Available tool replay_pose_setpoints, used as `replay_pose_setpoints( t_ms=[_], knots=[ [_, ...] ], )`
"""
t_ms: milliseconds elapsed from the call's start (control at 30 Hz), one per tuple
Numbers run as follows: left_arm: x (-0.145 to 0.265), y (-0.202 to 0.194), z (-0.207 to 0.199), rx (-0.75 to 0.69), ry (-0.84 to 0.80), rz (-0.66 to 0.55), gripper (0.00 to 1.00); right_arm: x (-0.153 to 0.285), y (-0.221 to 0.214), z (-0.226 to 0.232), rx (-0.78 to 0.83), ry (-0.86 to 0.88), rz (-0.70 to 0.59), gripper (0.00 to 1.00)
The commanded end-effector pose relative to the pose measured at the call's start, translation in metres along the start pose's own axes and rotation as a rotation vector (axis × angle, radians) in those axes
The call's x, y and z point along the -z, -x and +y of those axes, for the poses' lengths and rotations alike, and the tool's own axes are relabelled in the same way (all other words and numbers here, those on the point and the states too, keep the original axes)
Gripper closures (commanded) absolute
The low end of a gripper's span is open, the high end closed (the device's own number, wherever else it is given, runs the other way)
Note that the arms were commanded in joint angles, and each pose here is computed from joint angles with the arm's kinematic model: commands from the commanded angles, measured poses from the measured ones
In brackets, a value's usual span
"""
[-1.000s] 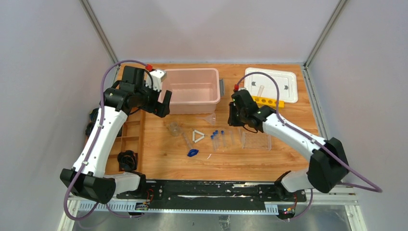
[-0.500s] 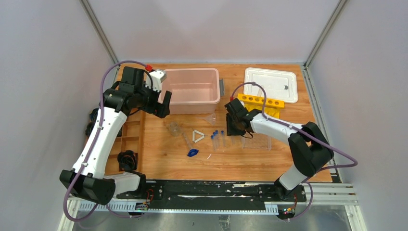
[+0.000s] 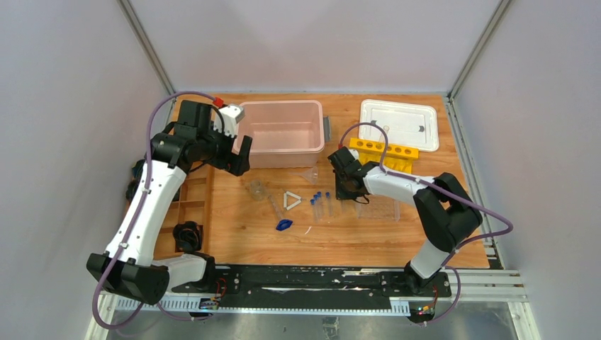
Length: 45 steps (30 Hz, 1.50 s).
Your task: Organize the chemistry lab equipment
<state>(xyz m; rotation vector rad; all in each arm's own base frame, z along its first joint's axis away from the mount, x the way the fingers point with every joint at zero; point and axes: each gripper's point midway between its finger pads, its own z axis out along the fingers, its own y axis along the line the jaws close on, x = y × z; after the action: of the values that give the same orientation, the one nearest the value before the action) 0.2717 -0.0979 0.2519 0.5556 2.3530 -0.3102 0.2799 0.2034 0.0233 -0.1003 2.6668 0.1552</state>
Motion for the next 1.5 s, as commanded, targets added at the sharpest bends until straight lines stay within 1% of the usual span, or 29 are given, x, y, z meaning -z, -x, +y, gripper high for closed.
replay_pose_setpoints(
  t_ms=[0,100,133,233,333,600,667,867,967,1100,1200,1400,1467],
  knots=[
    [0.006,-0.001,-0.002,0.008,-0.007,-0.016,0.00,-0.006,-0.004,-0.003,-0.005,-0.035,0.005,0.86],
    [0.007,-0.001,-0.005,0.007,-0.020,-0.024,0.00,-0.002,0.000,0.001,-0.008,-0.025,0.000,0.98],
    [0.008,0.000,-0.006,0.005,-0.024,-0.027,0.00,0.002,0.003,0.002,-0.010,-0.019,-0.005,1.00],
    [0.011,0.002,-0.009,-0.006,-0.038,-0.042,0.00,0.021,0.018,0.011,-0.023,0.028,-0.054,1.00],
    [0.016,0.005,-0.013,-0.016,-0.054,-0.062,0.00,0.051,0.042,0.024,-0.037,0.101,-0.150,1.00],
    [0.018,0.008,-0.035,-0.002,-0.175,-0.081,0.00,0.147,0.098,0.090,-0.027,0.418,-0.403,1.00],
    [0.020,0.009,-0.042,0.002,-0.219,-0.086,0.01,0.176,0.106,0.114,-0.008,0.511,-0.469,1.00],
    [0.026,0.010,-0.066,0.010,-0.356,-0.102,0.06,0.255,0.123,0.174,0.039,0.756,-0.659,1.00],
    [0.033,0.012,-0.077,0.000,-0.418,-0.118,0.09,0.280,0.122,0.197,0.064,0.839,-0.688,1.00],
    [0.042,0.011,-0.092,-0.008,-0.508,-0.135,0.11,0.296,0.113,0.218,0.079,0.911,-0.690,1.00],
    [0.045,0.009,-0.102,0.006,-0.574,-0.131,0.12,0.299,0.109,0.226,0.061,0.940,-0.694,1.00],
    [0.059,0.010,-0.126,0.035,-0.746,-0.125,0.17,0.302,0.110,0.228,-0.012,0.934,-0.714,1.00],
    [0.064,0.012,-0.130,0.035,-0.779,-0.131,0.19,0.304,0.112,0.227,-0.040,0.935,-0.720,1.00]
  ],
)
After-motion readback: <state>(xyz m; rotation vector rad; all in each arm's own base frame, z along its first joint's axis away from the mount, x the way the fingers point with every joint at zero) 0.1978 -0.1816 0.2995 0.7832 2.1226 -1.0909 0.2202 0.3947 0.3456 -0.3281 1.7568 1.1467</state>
